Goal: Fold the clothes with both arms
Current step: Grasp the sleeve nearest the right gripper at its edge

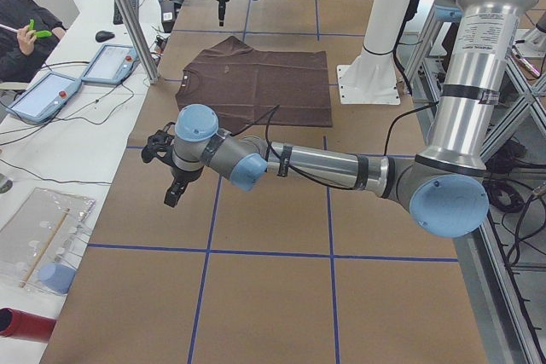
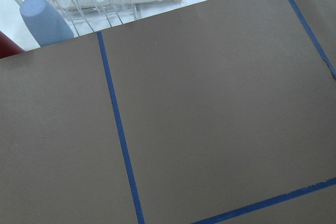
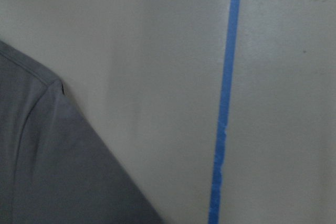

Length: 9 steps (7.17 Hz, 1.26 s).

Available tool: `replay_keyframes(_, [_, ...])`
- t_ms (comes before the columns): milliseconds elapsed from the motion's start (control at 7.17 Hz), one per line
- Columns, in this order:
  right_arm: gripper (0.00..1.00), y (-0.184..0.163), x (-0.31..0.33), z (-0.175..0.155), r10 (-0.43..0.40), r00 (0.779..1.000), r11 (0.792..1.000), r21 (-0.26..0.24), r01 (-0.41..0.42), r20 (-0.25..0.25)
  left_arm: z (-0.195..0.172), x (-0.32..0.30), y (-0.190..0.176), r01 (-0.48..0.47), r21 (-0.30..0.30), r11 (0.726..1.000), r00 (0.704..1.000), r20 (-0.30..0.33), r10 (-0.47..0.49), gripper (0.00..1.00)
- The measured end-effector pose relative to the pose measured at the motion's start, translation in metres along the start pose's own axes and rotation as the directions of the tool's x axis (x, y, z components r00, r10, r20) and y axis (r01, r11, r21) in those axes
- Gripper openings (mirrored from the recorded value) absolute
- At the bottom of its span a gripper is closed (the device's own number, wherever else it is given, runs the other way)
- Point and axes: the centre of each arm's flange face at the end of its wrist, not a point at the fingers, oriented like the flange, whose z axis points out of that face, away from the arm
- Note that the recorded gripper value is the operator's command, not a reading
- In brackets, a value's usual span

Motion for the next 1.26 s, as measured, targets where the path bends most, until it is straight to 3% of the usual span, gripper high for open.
replay_keyframes(279, [1.0, 0.019, -0.011, 0.031, 0.0, 1.0, 0.999, -0.045, -0.001, -0.017, -0.001, 0.001, -0.001, 0.003, 0.002, 1.0, 1.0, -0.001, -0.003, 1.0])
replay_keyframes(418, [0.94, 0.027, -0.012, 0.042, 0.0, 1.0, 0.998, -0.063, -0.002, -0.023, -0.001, 0.001, -0.001, 0.003, 0.002, 1.0, 1.0, -0.001, -0.003, 1.0])
replay_keyframes(837, [0.35, 0.036, -0.01, 0.054, 0.005, 0.999, 0.996, -0.085, -0.008, -0.034, -0.001, 0.003, 0.0, 0.005, -0.004, 1.0, 1.0, -0.027, -0.005, 1.0])
replay_keyframes(1116, [0.05, 0.036, -0.009, 0.054, 0.003, 0.999, 0.996, -0.088, -0.006, -0.037, 0.0, 0.006, 0.001, 0.007, -0.015, 1.0, 0.998, -0.068, -0.008, 1.0])
replay_keyframes(1255, [0.0, 0.036, -0.01, 0.054, 0.0, 0.999, 0.996, -0.089, -0.003, -0.036, 0.0, 0.008, -0.001, 0.005, -0.015, 1.0, 0.997, -0.074, -0.007, 1.0])
